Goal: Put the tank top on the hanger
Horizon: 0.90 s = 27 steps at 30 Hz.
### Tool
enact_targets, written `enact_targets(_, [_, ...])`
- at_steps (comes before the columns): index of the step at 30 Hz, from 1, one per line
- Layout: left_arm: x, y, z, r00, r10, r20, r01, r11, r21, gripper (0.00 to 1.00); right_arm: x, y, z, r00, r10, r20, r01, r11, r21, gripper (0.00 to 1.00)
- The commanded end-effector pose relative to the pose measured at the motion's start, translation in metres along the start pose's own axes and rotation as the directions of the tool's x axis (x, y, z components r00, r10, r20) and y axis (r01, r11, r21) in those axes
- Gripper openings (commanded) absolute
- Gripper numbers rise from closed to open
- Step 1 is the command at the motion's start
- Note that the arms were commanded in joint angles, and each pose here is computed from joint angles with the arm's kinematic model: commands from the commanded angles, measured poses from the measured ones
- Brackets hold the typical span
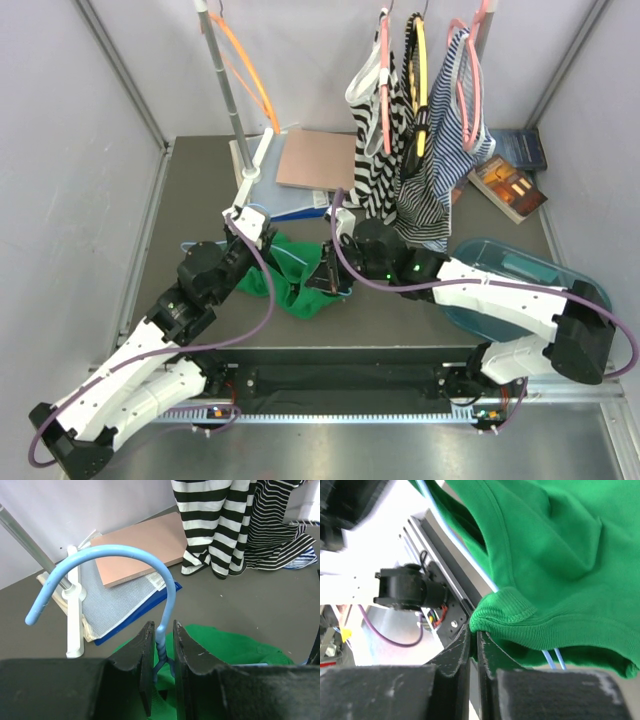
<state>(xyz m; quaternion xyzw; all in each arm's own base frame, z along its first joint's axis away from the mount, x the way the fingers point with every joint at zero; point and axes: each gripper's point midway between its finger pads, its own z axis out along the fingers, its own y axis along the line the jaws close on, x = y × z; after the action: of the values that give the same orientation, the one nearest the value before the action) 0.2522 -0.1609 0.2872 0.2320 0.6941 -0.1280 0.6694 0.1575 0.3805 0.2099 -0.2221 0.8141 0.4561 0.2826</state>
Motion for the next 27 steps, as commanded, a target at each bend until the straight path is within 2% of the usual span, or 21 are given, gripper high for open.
enact_targets(1, [-0.025,-0.001,0.002,0.994,-0.053,0.099,0.053,0.999,0.007,0.0,-0.039,0.036,-0.005,0.994,-0.055,0.099,0.064,0.994,-0.087,0.12])
enact_targets(3, [-0.026,0.0,0.002,0.993,-0.055,0.102,0.055,0.998,0.002,0.0,-0.032,0.031,-0.006,0.995,-0.078,0.063,0.082,0.995,-0.059,0.35])
enact_targets(4, [-0.024,0.001,0.002,0.994,-0.055,0.099,0.055,0.998,-0.001,0.0,-0.033,0.032,-0.008,0.994,-0.09,0.058,0.094,0.994,-0.056,0.57])
enact_targets(7, [-0.021,0.006,0.004,0.993,-0.065,0.094,0.067,0.998,-0.022,0.0,-0.027,0.022,-0.018,0.991,-0.128,0.029,0.128,0.992,0.0,0.78])
enact_targets(9, [-0.019,0.003,0.005,0.994,-0.068,0.089,0.068,0.998,-0.001,0.0,-0.025,0.016,-0.029,0.989,-0.149,0.023,0.148,0.988,0.033,0.85])
enact_targets(10, [-0.019,0.002,0.005,0.993,-0.072,0.088,0.072,0.997,0.008,0.0,-0.026,0.01,-0.033,0.988,-0.153,0.027,0.151,0.986,0.063,0.92])
enact_targets(13, [-0.018,-0.002,0.008,0.993,-0.086,0.081,0.083,0.996,0.043,0.0,-0.025,0.003,-0.05,0.984,-0.179,0.021,0.175,0.978,0.114,0.97])
enact_targets(17, [-0.018,-0.011,0.009,0.991,-0.107,0.077,0.1,0.99,0.097,0.0,-0.033,0.004,-0.08,0.975,-0.212,0.062,0.202,0.97,0.138,0.99])
enact_targets(23, [-0.026,-0.026,0.009,0.986,-0.134,0.096,0.114,0.976,0.187,0.0,-0.038,-0.007,-0.1,0.958,-0.277,0.08,0.257,0.947,0.194,1.0])
enact_targets(27, [-0.03,-0.035,0.006,0.982,-0.162,0.098,0.135,0.962,0.238,0.0,-0.027,-0.024,-0.097,0.94,-0.341,0.031,0.325,0.917,0.233,0.82])
